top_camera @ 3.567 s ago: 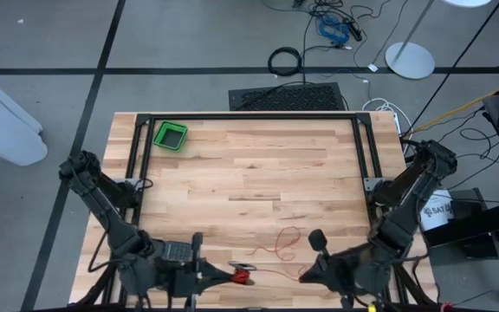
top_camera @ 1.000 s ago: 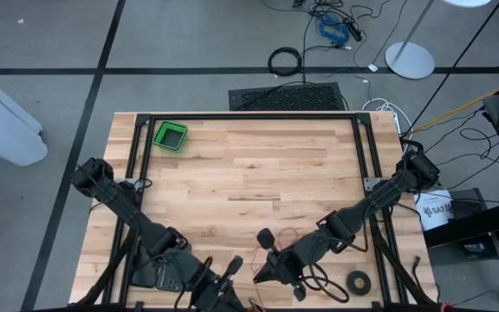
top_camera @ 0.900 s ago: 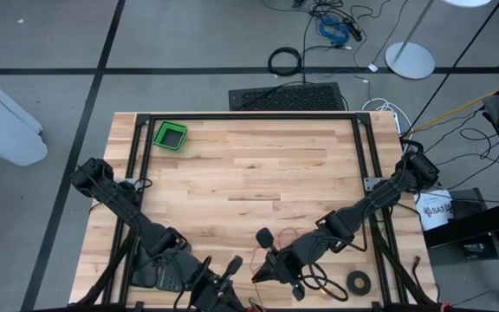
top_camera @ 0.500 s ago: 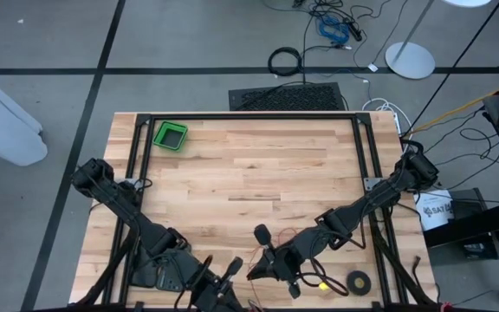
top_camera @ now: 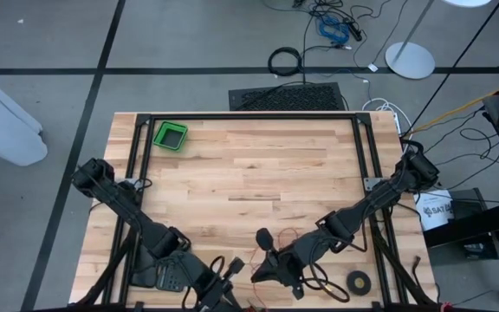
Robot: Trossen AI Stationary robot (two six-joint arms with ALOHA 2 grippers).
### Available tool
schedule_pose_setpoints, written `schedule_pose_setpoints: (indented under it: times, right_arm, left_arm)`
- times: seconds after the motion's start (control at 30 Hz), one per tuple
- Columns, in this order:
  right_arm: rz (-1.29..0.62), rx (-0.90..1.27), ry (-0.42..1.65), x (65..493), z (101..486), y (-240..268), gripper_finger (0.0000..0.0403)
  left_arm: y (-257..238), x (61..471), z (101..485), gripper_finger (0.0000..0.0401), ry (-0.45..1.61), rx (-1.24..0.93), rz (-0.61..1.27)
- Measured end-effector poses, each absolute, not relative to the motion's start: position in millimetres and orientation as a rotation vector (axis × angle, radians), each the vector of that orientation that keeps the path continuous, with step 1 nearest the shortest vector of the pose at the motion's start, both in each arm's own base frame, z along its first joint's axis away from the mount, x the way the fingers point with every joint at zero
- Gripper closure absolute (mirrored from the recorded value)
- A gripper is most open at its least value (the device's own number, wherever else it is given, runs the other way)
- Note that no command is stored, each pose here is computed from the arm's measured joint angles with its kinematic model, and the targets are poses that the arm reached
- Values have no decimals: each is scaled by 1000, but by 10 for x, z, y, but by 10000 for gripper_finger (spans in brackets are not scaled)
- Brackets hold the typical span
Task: Coil cords
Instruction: Coil the red wire into the spool
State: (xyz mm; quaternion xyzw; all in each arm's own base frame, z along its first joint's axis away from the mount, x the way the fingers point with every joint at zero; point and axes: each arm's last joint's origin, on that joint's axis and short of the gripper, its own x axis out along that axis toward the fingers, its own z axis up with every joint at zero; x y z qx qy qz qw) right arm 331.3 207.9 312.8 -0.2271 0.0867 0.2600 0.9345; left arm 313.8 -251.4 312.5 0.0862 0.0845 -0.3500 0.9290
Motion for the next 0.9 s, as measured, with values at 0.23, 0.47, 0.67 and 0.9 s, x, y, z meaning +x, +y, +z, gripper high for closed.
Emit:
schedule_pose_setpoints:
  times: [0.23, 0.47, 0.67, 0.9]
  right_arm:
    - [531, -392, 170, 3236, 3236, 2070, 403]
    - [517, -278, 42, 3208, 3421, 2092, 403]
    - [501, -205, 6, 3235, 3465, 2070, 403]
    - [498, -164, -23, 3235, 3502, 2072, 403]
  left_arm:
    - [-2520, 3115, 3073, 397, 228, 187, -761]
    - [-2507, 3121, 3061, 397, 241, 189, -763]
    - [-2432, 3183, 3070, 397, 235, 185, -733]
    - [-2381, 3250, 3063, 397, 221, 178, -708]
